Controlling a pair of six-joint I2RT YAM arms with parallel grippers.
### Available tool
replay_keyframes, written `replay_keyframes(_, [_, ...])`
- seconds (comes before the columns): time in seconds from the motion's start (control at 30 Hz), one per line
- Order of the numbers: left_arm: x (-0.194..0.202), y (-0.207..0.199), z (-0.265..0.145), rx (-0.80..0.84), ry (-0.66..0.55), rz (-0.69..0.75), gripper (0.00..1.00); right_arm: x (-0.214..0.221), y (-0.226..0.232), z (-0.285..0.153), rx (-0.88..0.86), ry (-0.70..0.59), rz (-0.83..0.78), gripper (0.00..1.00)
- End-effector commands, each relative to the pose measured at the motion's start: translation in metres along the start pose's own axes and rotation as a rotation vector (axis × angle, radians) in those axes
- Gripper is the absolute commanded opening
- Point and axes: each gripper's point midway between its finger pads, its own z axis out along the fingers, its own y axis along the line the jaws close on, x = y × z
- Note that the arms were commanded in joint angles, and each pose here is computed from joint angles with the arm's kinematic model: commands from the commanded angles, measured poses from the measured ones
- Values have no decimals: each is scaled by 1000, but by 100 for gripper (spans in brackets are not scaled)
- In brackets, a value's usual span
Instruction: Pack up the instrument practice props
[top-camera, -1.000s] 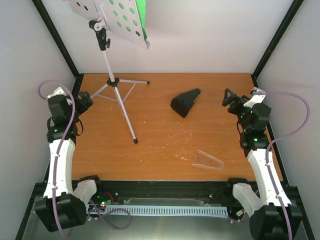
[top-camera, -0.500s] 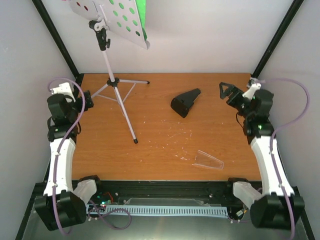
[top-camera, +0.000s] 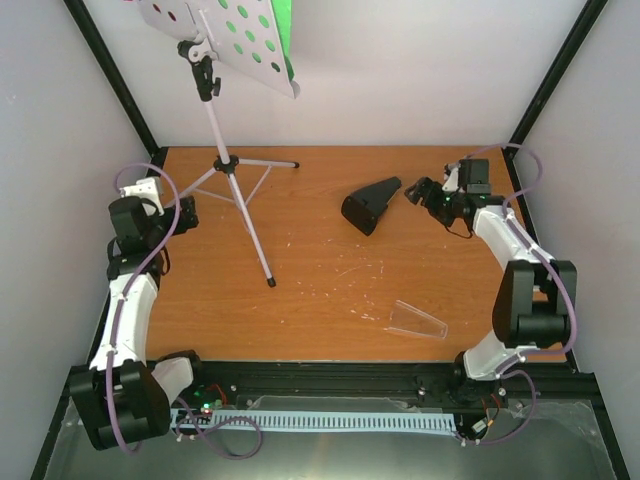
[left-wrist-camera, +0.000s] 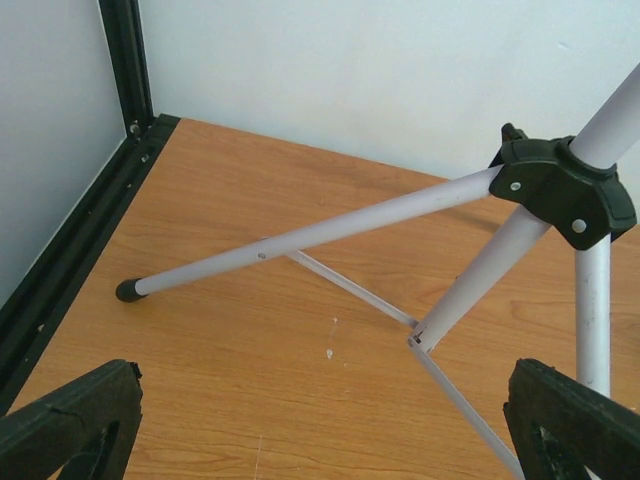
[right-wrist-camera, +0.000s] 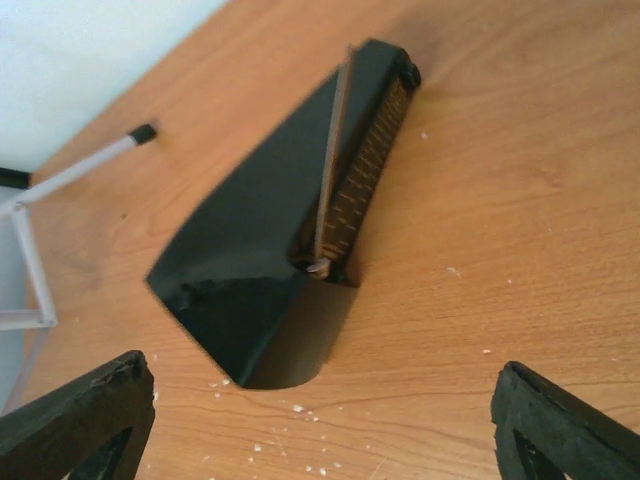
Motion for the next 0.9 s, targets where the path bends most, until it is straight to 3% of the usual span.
replay_keyframes(0.0, [-26,-4,-12,-2,-82,11,100,-4,1,27,13,20,-16,86])
replay_keyframes(0.17, [-28,0,-15,-30,-97,28,99,-10,-6,68,40,59,3,73])
replay_keyframes(0.33, [-27,2,-14,-40,-94,33,99,-24,4,92,58,36,-25,72])
replay_keyframes(0.87, [-29,-2,-16,-17,-96,18,100,-14,-11,112,176,-77,64,56])
